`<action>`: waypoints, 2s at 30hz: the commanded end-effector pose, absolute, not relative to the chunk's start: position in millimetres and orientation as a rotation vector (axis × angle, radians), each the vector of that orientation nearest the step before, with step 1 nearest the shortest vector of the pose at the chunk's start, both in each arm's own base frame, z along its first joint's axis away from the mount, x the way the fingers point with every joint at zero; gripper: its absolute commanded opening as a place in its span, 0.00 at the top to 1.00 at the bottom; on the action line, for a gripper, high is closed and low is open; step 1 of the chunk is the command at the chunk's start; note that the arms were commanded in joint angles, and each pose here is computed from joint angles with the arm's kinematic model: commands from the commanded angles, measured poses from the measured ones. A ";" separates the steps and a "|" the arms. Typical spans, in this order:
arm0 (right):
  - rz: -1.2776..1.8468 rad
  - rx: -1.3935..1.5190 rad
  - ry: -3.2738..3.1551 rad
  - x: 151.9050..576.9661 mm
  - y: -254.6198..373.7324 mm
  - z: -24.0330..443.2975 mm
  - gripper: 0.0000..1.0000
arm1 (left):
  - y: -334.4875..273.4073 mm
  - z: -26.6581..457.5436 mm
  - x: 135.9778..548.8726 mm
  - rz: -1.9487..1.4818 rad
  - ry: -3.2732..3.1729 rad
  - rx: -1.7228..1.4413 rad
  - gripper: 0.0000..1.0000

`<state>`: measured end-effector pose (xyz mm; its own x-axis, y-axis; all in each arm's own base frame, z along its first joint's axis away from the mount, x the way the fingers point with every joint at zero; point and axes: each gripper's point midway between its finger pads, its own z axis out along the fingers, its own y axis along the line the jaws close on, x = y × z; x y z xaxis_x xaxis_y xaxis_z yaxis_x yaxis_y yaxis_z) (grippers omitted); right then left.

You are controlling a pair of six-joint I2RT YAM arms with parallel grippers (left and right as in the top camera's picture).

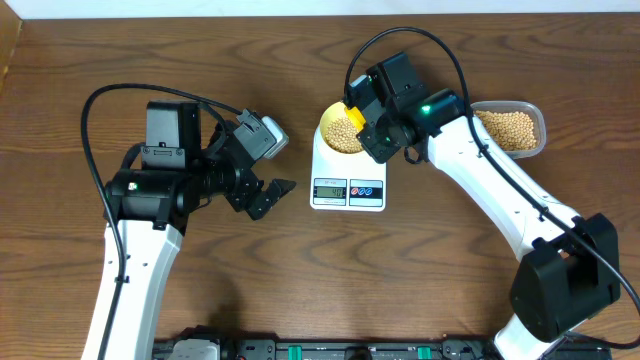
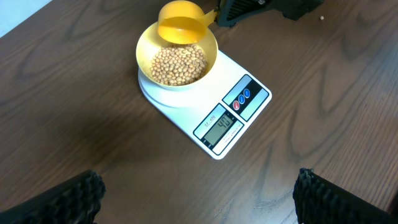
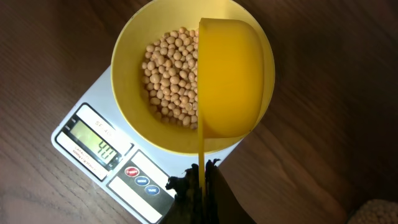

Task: Scoop item into bowl and weigh 50g on scale
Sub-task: 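Hold the scoop above the bowl with the right gripper while the scale settles, then lift the yellow scoop with the right gripper and move it right toward the tub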

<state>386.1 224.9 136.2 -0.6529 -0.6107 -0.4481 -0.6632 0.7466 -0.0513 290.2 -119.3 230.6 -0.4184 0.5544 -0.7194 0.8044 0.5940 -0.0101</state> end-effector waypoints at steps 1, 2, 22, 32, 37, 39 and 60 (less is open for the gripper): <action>0.171 -0.963 2.470 389.4 225.7 149.7 0.99 | -119.5 236.8 292.0 -0.473 2.125 1.055 0.01; 0.171 -0.963 2.471 389.2 225.6 149.6 0.99 | -119.5 236.8 292.0 -0.473 2.125 1.055 0.01; 0.170 -0.966 2.478 387.9 224.9 148.8 0.99 | -119.5 236.8 292.0 -0.473 2.125 1.055 0.01; 0.197 -0.969 2.487 385.6 225.1 148.0 0.99 | -119.5 236.8 292.0 -0.473 2.125 1.055 0.01; 0.244 -0.958 2.492 386.1 223.5 148.7 0.99 | -119.5 236.8 292.0 -0.473 2.125 1.056 0.01; 0.262 -0.959 2.492 386.3 223.2 148.8 0.99 | -119.4 236.8 292.0 -0.473 2.125 1.055 0.01; 0.300 -0.982 2.496 381.9 224.3 148.1 0.99 | -119.5 236.8 292.0 -0.473 2.125 1.056 0.01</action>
<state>379.3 223.0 134.7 -0.6734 -0.5917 -0.4431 -0.6764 0.7351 0.0463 290.2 -119.3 230.6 -0.4184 0.5544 -0.7194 0.8044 0.5940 -0.0101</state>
